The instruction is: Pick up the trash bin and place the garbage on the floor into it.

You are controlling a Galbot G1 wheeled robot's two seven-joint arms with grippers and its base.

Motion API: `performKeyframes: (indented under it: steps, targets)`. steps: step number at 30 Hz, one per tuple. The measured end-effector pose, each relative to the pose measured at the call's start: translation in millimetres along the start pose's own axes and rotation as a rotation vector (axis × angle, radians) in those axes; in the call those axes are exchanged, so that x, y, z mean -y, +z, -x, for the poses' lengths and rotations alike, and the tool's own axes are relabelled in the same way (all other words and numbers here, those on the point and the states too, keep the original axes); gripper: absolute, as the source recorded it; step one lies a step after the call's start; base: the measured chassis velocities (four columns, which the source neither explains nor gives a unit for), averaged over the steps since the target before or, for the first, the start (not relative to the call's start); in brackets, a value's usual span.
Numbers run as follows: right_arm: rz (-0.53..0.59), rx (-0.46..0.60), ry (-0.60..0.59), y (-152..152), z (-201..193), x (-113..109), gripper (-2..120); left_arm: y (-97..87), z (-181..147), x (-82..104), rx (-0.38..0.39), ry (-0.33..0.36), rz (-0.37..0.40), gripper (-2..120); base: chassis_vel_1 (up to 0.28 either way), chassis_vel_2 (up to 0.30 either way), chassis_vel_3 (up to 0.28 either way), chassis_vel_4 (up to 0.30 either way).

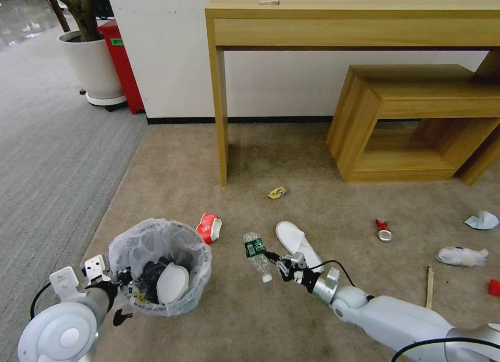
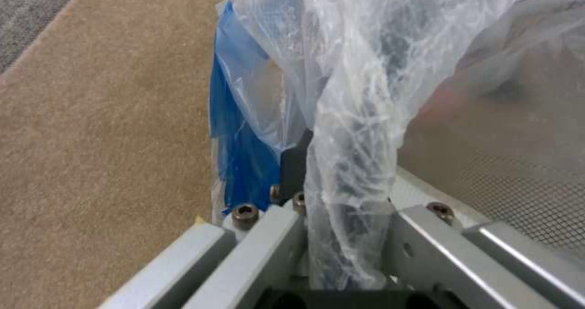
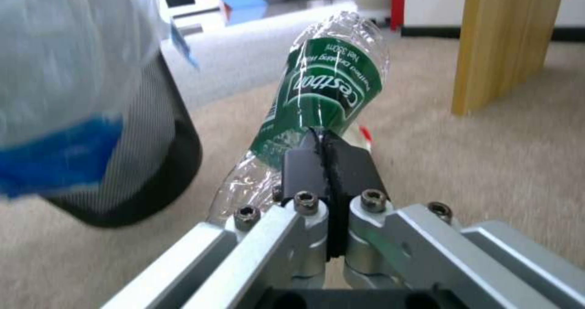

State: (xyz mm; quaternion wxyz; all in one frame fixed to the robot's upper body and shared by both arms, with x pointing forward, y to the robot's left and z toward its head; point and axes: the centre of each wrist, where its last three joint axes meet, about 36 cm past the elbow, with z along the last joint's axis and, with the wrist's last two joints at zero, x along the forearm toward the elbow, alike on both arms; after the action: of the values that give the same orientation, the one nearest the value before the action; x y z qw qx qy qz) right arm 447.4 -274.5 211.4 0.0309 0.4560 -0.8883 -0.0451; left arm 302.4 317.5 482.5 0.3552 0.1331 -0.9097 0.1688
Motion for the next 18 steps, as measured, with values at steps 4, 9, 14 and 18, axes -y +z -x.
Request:
performKeyframes:
  steps: [4,9,14,18]
  targets:
    - [-0.017,0.03,-0.015,-15.8,6.5,5.8,0,1.1,2.1,0.6,-0.011,0.01,0.019,0,0.0,0.0,0.0,0.0]
    - [-0.031,0.073,-0.056,-38.5,17.9,5.7,0,0.4,5.6,1.7,-0.017,0.016,0.035,0,0.0,0.0,0.0,0.0]
    - [-0.026,0.123,-0.108,-63.9,34.0,-5.4,0,3.2,9.7,4.9,-0.03,0.024,0.044,0,0.0,0.0,0.0,0.0]
    - [-0.027,0.155,-0.151,-88.3,46.4,-13.2,0,5.0,12.6,7.7,-0.036,0.029,0.051,0,0.0,0.0,0.0,0.0]
